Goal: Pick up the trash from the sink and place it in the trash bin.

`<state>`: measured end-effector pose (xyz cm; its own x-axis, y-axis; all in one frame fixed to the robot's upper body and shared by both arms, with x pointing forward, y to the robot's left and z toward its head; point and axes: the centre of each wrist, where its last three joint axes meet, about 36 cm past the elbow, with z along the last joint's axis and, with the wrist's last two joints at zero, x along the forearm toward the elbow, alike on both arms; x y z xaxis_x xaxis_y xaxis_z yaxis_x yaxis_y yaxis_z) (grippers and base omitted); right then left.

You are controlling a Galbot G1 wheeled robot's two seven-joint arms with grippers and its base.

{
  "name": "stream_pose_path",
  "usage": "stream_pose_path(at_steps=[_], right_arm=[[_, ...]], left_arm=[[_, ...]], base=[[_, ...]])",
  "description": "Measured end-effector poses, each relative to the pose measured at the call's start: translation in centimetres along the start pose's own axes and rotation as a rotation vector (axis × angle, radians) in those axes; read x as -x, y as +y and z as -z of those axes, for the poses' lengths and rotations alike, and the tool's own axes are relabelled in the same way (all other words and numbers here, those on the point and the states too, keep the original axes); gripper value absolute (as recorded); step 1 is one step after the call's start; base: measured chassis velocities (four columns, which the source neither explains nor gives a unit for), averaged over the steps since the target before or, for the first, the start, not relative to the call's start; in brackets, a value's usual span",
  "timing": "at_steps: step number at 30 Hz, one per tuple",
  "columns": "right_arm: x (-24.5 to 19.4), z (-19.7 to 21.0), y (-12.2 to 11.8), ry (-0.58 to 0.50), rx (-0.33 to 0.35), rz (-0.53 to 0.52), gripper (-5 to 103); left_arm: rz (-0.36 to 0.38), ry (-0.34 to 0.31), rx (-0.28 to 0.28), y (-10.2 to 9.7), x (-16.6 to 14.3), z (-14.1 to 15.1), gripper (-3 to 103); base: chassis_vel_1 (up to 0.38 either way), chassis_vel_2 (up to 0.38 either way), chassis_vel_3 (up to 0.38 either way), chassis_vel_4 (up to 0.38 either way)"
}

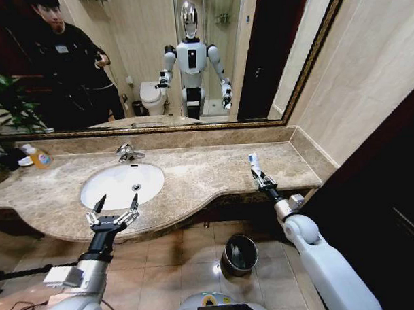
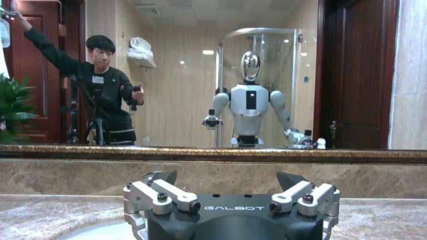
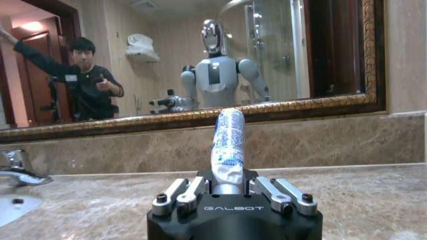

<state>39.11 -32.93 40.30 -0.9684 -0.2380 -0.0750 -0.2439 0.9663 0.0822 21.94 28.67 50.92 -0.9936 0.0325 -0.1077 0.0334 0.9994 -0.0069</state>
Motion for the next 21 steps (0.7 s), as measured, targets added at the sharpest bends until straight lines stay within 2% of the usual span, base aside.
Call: stream_pose_path(at_steps=[11,18,21], right_arm=[[-5.9,-3.0,-0.8,-0.009,0.042,0.012,25],[-8.5,-6.6,-1.1,-0.001,0.047,0.001,25],[-9.9,-8.6,-0.8,0.036,0.062,-0.009,25]], left_arm=[[0.000,0.000,0.000,0.0,0.0,0.0,100],[0.000,0.000,0.000,0.0,0.0,0.0,100],[0.000,0.000,0.000,0.0,0.0,0.0,100]], base=[[0.000,0.000,0.000,0.000],[0.000,0.000,0.000,0.000],[0.000,0.000,0.000,0.000]])
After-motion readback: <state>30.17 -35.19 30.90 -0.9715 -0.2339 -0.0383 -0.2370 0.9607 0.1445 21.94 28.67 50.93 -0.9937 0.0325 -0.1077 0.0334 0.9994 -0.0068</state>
